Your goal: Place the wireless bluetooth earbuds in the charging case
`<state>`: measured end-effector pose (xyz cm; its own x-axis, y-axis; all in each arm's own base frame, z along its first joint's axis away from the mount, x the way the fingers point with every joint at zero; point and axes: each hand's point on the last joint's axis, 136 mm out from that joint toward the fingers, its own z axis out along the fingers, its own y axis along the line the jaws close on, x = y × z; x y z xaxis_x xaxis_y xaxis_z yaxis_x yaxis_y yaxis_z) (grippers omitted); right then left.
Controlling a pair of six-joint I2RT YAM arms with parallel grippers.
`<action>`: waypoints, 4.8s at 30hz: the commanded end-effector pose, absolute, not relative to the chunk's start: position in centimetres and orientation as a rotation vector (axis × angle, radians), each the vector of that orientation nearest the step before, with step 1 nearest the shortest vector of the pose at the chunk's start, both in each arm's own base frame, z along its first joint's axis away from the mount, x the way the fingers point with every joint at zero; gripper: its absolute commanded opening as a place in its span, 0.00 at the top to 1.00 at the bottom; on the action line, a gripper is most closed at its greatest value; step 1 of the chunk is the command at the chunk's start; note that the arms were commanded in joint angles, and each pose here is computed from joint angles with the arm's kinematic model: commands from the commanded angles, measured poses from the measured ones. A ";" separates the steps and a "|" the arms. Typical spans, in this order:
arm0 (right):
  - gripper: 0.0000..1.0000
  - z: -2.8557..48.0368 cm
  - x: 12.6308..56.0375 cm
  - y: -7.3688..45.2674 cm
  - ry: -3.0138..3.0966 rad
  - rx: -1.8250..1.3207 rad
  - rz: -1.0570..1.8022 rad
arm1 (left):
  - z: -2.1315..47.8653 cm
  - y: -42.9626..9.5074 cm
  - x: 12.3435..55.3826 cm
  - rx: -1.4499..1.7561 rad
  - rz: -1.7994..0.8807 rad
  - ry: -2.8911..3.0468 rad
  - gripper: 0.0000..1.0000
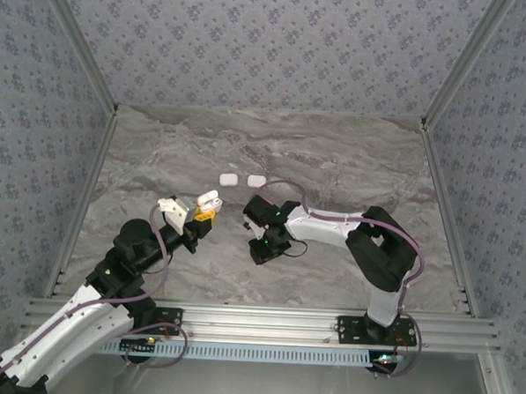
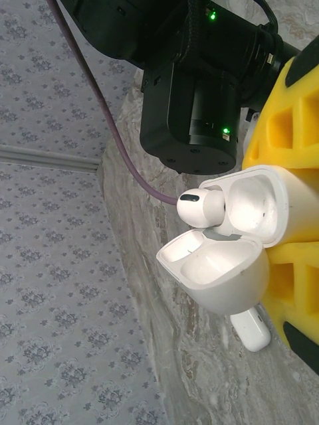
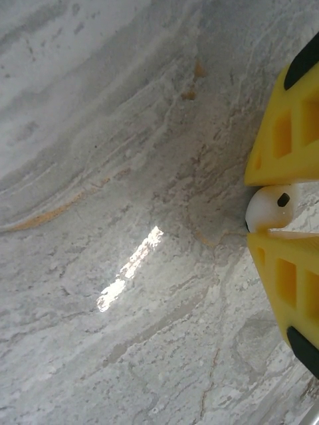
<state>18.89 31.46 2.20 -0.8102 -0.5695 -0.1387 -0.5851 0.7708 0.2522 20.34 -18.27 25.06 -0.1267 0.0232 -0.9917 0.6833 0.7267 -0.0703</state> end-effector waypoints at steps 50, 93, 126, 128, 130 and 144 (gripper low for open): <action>0.75 31.2 21.0 36.2 1.885 -0.873 0.786 | 27.9 -25.2 18.7 0.813 -0.960 1.458 1.00; 0.00 33.3 20.8 29.6 1.847 -0.629 1.176 | 30.7 -25.2 18.0 0.809 -0.999 1.358 1.00; 0.01 35.0 16.5 33.2 1.714 -0.883 1.385 | 30.6 -25.8 17.3 0.854 -1.020 1.363 1.00; 0.00 34.5 16.8 32.9 1.739 -0.867 1.354 | 30.6 -25.8 17.4 0.851 -1.017 1.365 1.00; 0.00 33.9 17.4 32.3 1.780 -0.840 1.285 | 30.6 -25.7 17.6 0.841 -1.007 1.371 1.00; 0.00 26.1 24.2 14.5 2.145 -0.024 0.706 | 22.4 -23.2 23.9 0.497 -0.995 1.830 1.00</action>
<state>24.92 17.66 29.80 -0.5510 0.1536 -0.8202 -0.4284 0.7914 0.4360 22.21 -24.21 23.13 -0.3413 -0.0044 -0.9399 0.7858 0.5473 -0.2880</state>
